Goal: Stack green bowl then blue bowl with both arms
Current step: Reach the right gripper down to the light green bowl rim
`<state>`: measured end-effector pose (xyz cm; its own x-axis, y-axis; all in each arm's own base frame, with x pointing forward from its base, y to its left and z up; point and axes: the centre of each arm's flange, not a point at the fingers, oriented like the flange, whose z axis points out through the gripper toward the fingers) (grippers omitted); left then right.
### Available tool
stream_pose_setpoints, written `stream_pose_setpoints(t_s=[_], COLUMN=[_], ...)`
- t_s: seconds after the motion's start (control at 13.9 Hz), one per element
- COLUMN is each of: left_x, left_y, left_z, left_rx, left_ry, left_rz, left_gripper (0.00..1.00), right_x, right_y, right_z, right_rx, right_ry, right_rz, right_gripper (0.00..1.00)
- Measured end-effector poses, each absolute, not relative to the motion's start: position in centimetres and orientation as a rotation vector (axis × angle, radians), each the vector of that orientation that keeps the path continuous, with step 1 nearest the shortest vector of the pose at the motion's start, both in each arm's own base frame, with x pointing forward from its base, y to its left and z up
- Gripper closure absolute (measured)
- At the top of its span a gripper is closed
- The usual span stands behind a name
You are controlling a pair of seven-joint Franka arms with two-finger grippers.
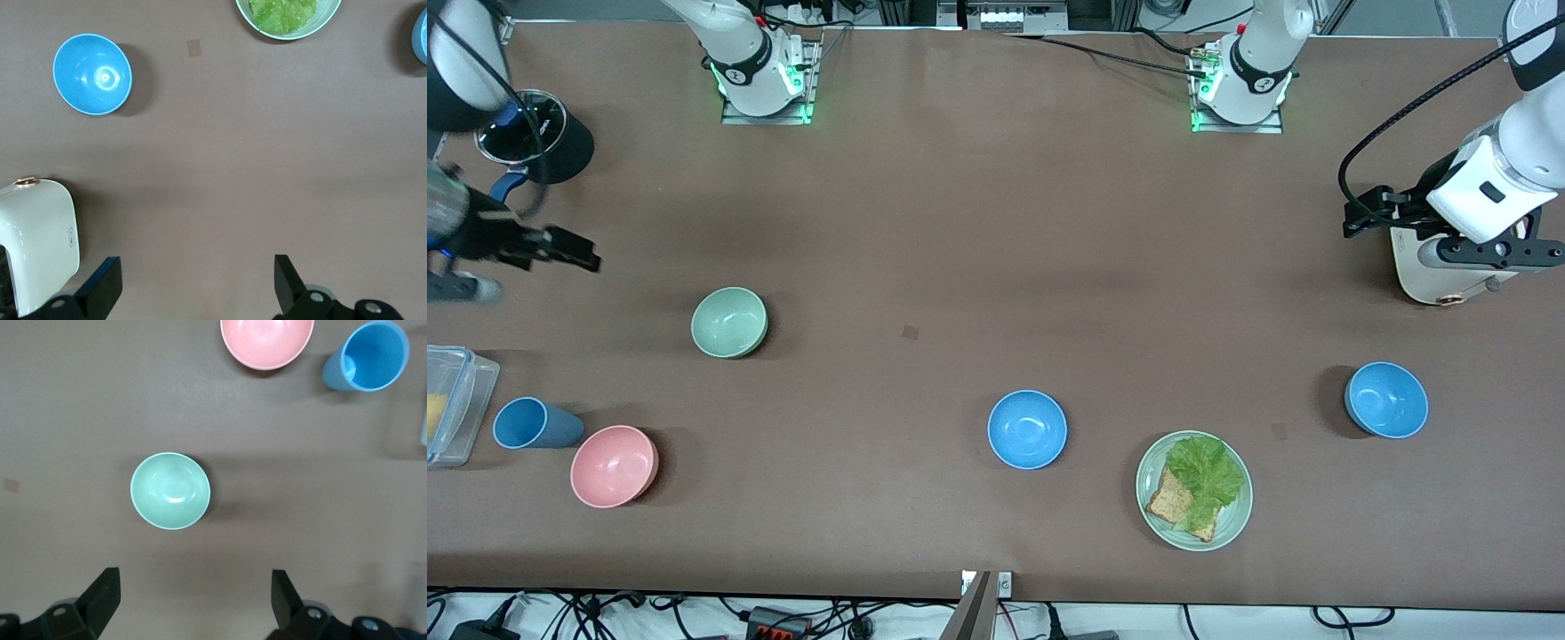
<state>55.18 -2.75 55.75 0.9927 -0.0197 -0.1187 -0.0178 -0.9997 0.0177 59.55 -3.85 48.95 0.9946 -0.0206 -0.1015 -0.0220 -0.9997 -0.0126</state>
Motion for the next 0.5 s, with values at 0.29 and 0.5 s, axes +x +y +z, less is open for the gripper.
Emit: stream_pose_setpoints(t_s=[0.29,0.5], left_x=[55.3,55.4], left_y=[-2.7,-2.7], left_z=[55.5,55.4], left_rx=[3.118,3.117], left_ry=[-0.036,-0.039], left_rz=[-0.192,-0.196], left_gripper=[0.00,0.00], right_x=[61.0,62.2], right_y=[-3.8,-3.5], right_z=[38.7,32.1], right_rx=[-3.115,-3.117], right_ry=[0.035,0.024], right_rz=[0.334,0.387], right_gripper=[0.00,0.00])
